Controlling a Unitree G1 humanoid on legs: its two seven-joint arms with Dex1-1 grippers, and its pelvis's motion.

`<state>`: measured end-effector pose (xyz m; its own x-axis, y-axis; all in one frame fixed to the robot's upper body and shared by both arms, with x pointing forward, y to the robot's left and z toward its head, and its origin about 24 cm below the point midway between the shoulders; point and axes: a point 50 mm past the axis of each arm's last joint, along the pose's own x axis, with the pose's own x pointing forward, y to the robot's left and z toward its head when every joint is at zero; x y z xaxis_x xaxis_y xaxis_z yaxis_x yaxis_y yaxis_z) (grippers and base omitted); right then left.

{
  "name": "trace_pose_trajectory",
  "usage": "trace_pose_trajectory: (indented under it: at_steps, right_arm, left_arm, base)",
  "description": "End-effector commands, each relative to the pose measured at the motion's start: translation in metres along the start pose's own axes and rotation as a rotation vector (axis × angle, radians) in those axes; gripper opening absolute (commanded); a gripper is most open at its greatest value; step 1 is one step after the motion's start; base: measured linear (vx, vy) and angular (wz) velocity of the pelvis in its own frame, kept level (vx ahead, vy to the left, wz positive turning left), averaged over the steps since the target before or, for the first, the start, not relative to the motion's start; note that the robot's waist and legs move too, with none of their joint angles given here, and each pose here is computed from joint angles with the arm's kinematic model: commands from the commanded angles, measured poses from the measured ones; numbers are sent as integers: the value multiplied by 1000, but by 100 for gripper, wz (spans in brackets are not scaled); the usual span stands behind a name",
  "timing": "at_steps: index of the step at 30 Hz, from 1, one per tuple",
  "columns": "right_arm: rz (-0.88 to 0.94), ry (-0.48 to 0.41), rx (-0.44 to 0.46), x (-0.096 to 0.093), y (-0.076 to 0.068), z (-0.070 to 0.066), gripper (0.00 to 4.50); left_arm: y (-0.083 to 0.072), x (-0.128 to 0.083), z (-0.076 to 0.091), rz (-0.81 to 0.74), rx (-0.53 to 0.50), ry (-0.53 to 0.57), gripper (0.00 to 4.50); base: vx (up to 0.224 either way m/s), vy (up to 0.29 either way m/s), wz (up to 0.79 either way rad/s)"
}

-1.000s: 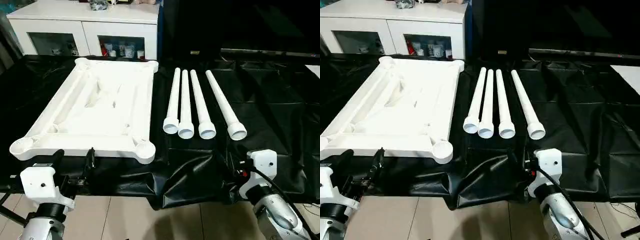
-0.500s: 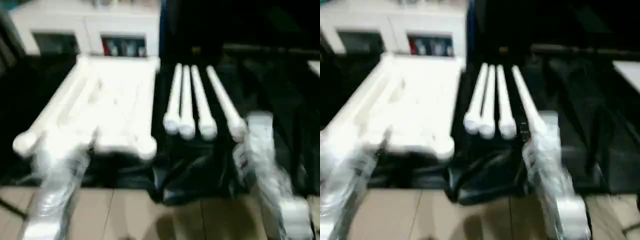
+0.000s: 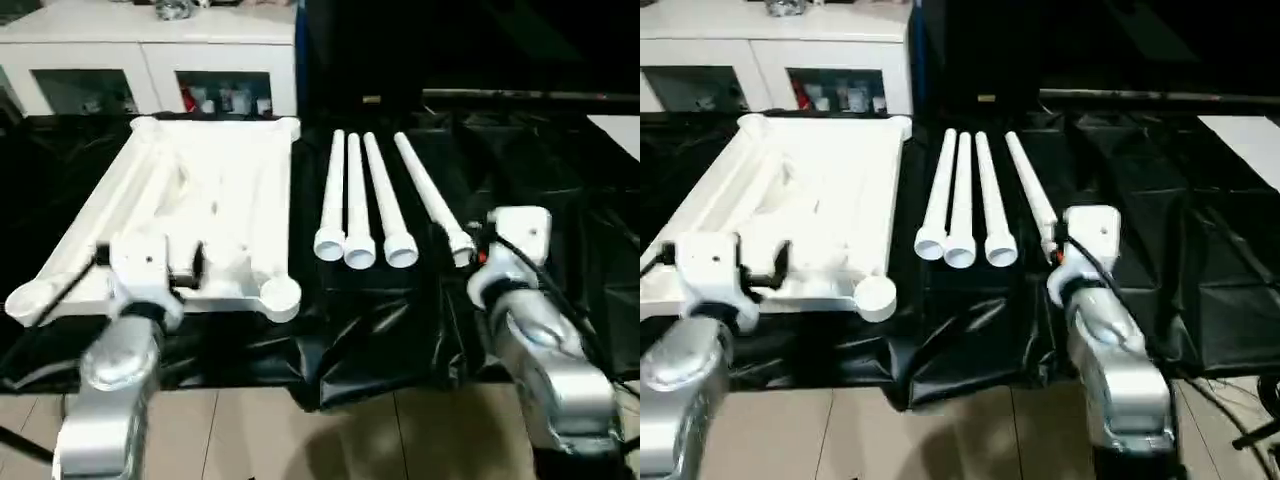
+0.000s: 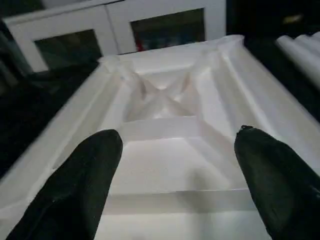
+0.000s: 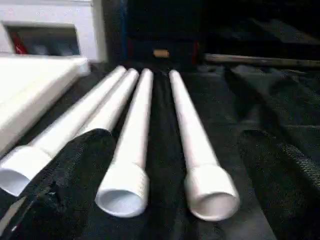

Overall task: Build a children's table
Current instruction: Move to table

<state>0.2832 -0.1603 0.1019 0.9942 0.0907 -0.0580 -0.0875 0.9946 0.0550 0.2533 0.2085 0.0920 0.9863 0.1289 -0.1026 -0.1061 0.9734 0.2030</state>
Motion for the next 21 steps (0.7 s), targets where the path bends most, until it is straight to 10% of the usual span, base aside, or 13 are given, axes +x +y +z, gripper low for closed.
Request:
trace_pose_trajectory:
  at_steps: [1,21]
  right_arm:
    - [44,2,57,3,5,3,440]
    - [201,62,64,25,25,-3,440]
  left_arm:
    - [1,-1,-6,-7,-1,22,413]
    - [-1,12,22,41,28,-56,413]
  base:
    - [0,0,0]
    - [-57,132,4]
